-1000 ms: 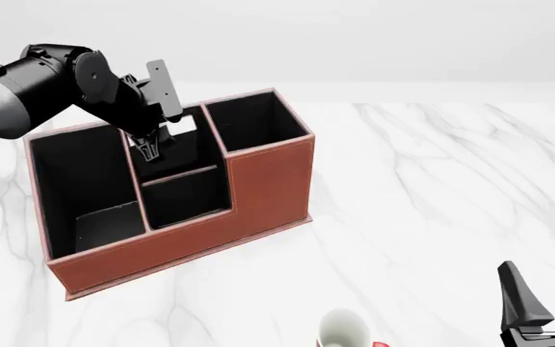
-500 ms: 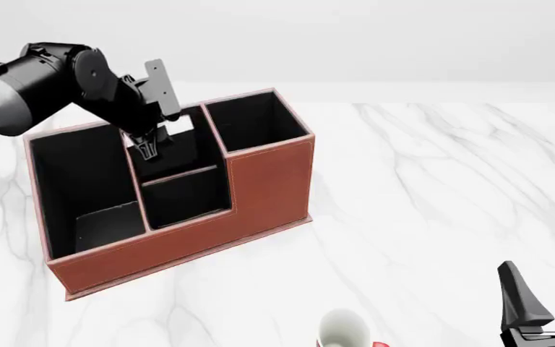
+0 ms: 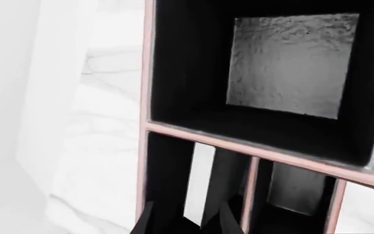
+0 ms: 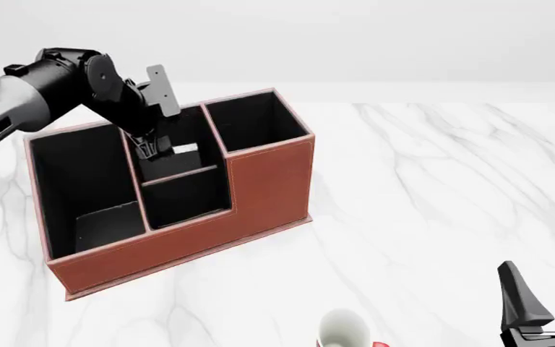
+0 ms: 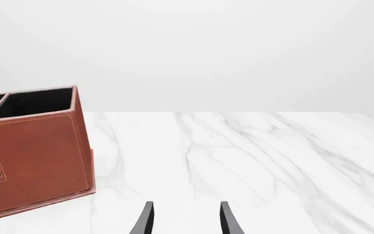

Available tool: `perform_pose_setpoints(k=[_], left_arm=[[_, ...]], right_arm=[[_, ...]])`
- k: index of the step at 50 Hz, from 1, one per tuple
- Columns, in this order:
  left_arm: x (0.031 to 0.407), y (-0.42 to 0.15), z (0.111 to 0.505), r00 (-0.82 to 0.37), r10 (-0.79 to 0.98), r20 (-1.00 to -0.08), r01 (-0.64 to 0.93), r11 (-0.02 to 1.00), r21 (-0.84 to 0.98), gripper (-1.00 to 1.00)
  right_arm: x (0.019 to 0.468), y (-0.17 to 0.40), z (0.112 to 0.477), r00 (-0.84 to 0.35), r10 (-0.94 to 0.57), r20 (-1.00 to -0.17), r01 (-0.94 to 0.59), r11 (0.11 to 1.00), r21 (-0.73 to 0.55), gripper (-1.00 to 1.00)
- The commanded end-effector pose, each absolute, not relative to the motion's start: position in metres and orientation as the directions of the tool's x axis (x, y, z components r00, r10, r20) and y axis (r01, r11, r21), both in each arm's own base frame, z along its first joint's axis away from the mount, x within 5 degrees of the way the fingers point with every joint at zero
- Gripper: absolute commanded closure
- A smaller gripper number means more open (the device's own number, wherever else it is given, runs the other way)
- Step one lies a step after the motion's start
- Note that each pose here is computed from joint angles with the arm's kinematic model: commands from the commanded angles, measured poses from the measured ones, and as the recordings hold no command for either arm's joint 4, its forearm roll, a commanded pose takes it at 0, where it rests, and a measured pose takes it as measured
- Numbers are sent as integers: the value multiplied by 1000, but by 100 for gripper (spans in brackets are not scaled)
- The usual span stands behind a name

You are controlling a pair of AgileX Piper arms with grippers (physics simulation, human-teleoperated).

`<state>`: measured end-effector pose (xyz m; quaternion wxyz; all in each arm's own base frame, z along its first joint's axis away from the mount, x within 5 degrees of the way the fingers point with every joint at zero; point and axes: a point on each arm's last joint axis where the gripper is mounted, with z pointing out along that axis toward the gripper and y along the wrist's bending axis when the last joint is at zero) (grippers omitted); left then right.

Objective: Pick up the book and place it in the front compartment of the caddy.

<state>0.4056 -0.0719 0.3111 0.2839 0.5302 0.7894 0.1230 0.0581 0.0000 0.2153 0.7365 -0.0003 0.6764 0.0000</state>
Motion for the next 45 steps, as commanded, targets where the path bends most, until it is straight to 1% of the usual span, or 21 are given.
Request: perform_pose_setpoints(k=[1,15,19,30,39,45], left_arm=[[409,-61,312,-280,910,-305,757,405,512,-100],[388,-75,336,-264,904,-335,753,410,514,-100],[384,-74,336,-262,907,-330,757,406,513,-100],[349,-78,354,-238,910,-341,759,393,519,-100],[330,-76,357,-224,914,-340,759,382,527,-100],[307,-80,362,-189,919,-347,762,360,538,-100]], right_arm=[[58,0,215,85,0,-996,-1,1000,0,-100],[58,0,215,85,0,-996,-1,1000,0,-100],[58,0,215,85,0,-996,-1,1000,0,-100],[58,0,215,85,0,-996,-1,1000,0,-100],[58,0,215,85,0,-996,-1,1000,-1,-100],[58,0,215,85,0,-996,-1,1000,0,-100]])
